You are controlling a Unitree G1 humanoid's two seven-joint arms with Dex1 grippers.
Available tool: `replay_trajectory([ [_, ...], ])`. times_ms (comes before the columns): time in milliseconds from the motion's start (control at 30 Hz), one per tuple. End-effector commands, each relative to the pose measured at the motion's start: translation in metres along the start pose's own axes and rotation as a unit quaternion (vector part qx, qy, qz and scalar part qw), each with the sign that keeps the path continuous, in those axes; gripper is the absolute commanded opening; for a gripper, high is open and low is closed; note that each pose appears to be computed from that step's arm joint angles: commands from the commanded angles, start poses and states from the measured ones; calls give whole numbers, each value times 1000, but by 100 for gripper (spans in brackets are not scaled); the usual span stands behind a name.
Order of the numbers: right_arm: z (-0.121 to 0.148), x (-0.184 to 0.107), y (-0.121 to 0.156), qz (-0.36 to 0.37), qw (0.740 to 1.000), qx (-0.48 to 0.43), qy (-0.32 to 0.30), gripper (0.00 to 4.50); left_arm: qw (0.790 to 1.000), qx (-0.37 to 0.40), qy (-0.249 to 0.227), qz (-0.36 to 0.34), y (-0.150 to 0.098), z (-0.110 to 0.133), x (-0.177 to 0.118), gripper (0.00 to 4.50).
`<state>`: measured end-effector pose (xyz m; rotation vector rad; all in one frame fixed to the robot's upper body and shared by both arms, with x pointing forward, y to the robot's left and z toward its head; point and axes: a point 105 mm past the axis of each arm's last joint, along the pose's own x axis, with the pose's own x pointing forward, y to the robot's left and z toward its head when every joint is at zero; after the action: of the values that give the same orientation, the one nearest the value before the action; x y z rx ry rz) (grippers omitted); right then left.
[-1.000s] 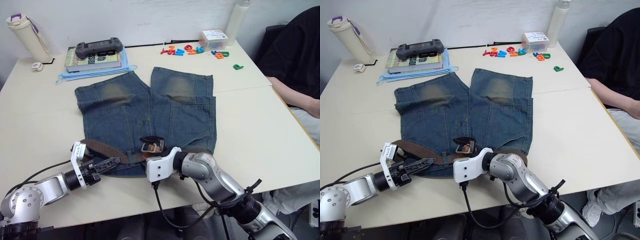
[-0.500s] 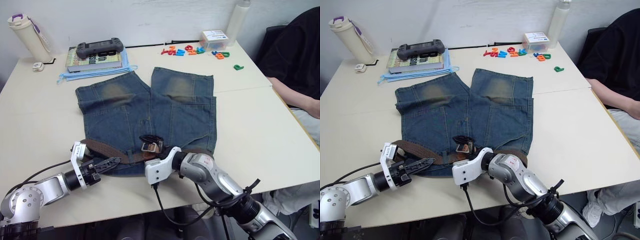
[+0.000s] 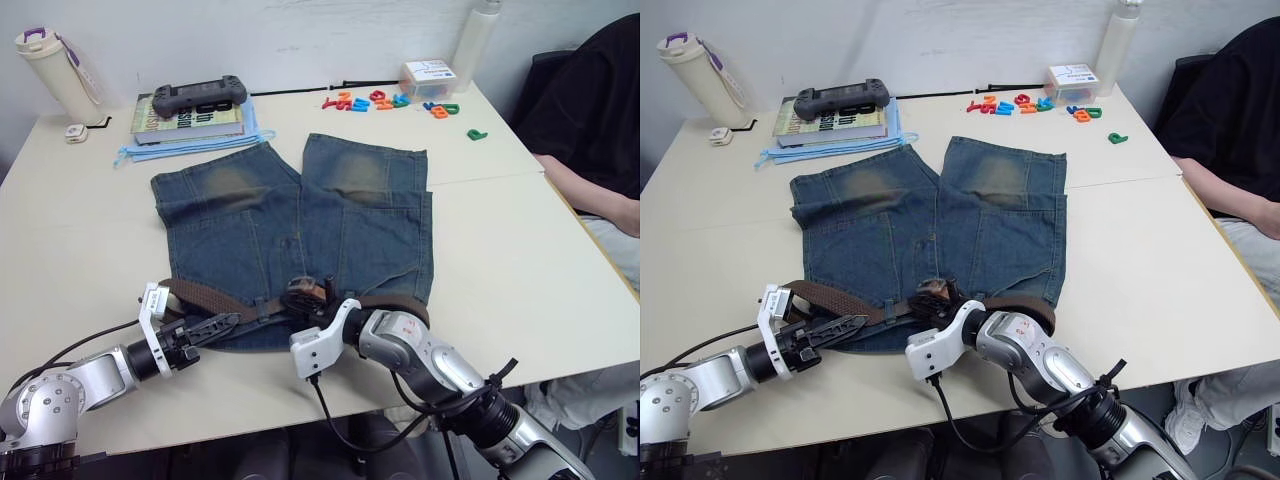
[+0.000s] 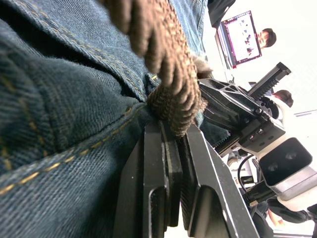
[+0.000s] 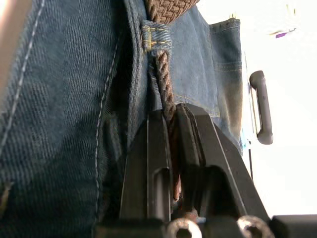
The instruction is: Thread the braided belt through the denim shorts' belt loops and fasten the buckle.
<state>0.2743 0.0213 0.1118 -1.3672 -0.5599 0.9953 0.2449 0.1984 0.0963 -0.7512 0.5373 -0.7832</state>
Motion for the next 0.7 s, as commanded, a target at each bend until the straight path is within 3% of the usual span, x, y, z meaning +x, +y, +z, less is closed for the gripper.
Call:
replay_trajectory([
  [33,-3,-3,-11,-27,1000,1,6,4,1000,5,-2,-5,-2,2,-1,0],
  [167,-4,-6,-18,-35,999,17,9,4,1000,18,-5,-6,-3,3,0,0],
  [367,-8,-11,-31,-46,999,13,20,0,998,58,-14,-5,-13,8,-1,224],
  [500,-10,-15,-32,-46,998,16,28,0,995,95,11,-15,-30,-6,-7,224],
  [700,-9,-21,-38,-57,998,26,31,0,980,176,82,42,-23,-36,-6,224],
])
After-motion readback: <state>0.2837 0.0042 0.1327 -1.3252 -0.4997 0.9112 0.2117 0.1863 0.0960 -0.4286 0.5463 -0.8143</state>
